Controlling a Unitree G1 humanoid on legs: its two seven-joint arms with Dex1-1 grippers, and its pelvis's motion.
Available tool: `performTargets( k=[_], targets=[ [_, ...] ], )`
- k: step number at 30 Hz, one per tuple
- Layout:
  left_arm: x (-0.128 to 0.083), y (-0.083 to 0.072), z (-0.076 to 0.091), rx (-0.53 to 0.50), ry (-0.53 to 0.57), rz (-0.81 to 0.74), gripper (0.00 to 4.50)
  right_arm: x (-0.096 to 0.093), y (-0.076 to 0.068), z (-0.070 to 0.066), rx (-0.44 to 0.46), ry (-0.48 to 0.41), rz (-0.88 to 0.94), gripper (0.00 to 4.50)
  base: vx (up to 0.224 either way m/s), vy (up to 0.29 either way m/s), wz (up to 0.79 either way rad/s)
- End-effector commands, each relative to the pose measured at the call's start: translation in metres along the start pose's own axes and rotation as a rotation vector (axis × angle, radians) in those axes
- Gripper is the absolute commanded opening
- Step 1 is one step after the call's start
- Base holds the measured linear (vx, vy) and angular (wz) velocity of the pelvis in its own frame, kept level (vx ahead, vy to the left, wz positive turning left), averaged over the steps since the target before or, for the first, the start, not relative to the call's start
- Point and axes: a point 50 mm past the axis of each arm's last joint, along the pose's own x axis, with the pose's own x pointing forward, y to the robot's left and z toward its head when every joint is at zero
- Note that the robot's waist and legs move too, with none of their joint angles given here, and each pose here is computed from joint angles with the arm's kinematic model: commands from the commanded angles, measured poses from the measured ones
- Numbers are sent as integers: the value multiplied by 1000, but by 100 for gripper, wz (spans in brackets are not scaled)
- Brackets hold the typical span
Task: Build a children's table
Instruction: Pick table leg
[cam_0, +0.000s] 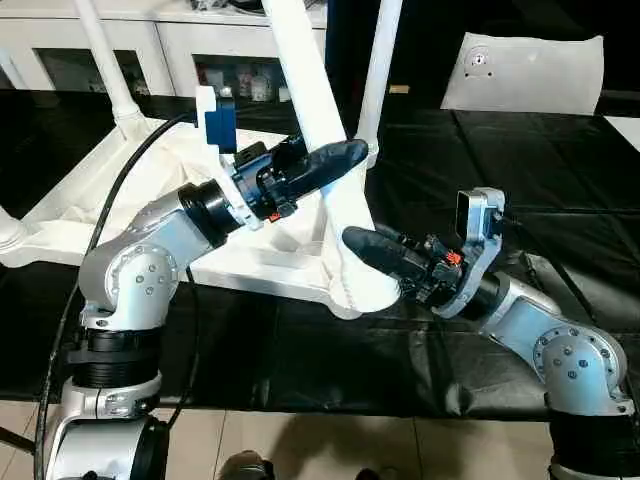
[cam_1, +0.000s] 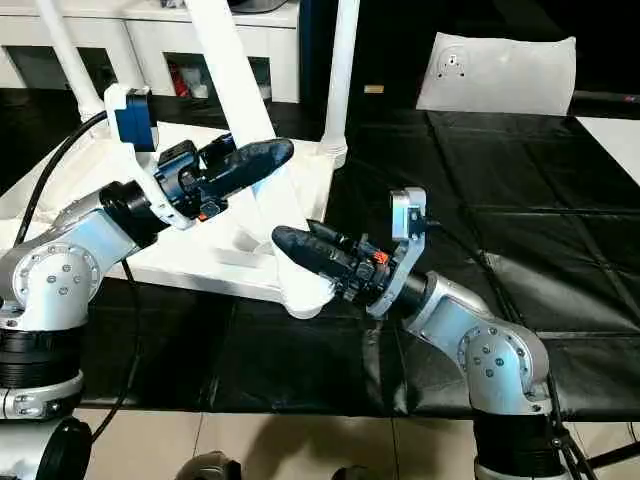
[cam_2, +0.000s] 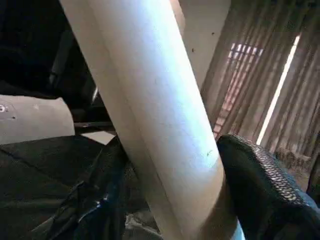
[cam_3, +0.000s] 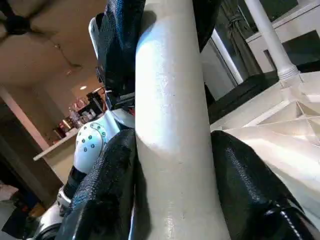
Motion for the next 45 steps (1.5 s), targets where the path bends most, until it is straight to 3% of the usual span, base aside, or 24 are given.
performTargets(
  k=[1, 5, 10, 13, 18, 19, 21, 24, 30, 31, 33, 36, 39, 45],
  targets=[
    [0, 0, 0, 18, 12, 3, 249, 0, 3, 5, -34, -11, 4, 187, 0, 0, 0],
    [2, 0, 1, -22, -20, 2, 242, 0, 3, 5, -40, -9, -1, 187, 0, 0, 0],
    [7, 4, 8, -151, -86, 40, 228, 0, -1, 6, -67, -6, -33, 187, 0, 0, 0],
    [9, 6, 8, -153, -73, 63, 217, 0, -2, 6, -79, -4, -48, 187, 0, 0, 0],
    [10, 10, 7, -103, -29, 121, 205, 1, -7, 6, -106, 3, -92, 187, 0, 0, 0],
    [10, 11, 7, -75, -4, 139, 204, 2, -12, 7, -140, 0, -139, 243, 0, 0, 0],
    [9, 14, 6, -24, 44, 172, 202, 3, -20, 8, -174, 0, -213, 257, 0, 0, 0],
    [9, 15, 7, 22, 68, 188, 194, 4, -20, 8, -178, 9, -209, 294, 0, 0, 0],
    [13, 18, 11, 133, 153, 204, 186, 6, -26, 16, -355, 91, -315, 338, 0, 0, 0],
    [14, 19, 11, 148, 180, 197, 186, 7, -29, 20, -439, 100, -356, 346, 0, 0, 0],
    [15, 18, 10, 169, 210, 178, 186, 7, -33, 22, -509, 132, -401, 359, 0, 0, 0],
    [16, 17, 7, 169, 243, 148, 186, 7, -34, 21, -472, 222, -321, 374, 0, 0, 0],
    [18, 13, 5, 154, 275, 86, 186, 5, -30, 26, -392, 238, -220, 374, 0, 0, 0],
    [21, 6, 2, 122, 317, -5, 186, 1, -21, 25, -370, 318, -34, 387, 0, 0, 0]
  ],
)
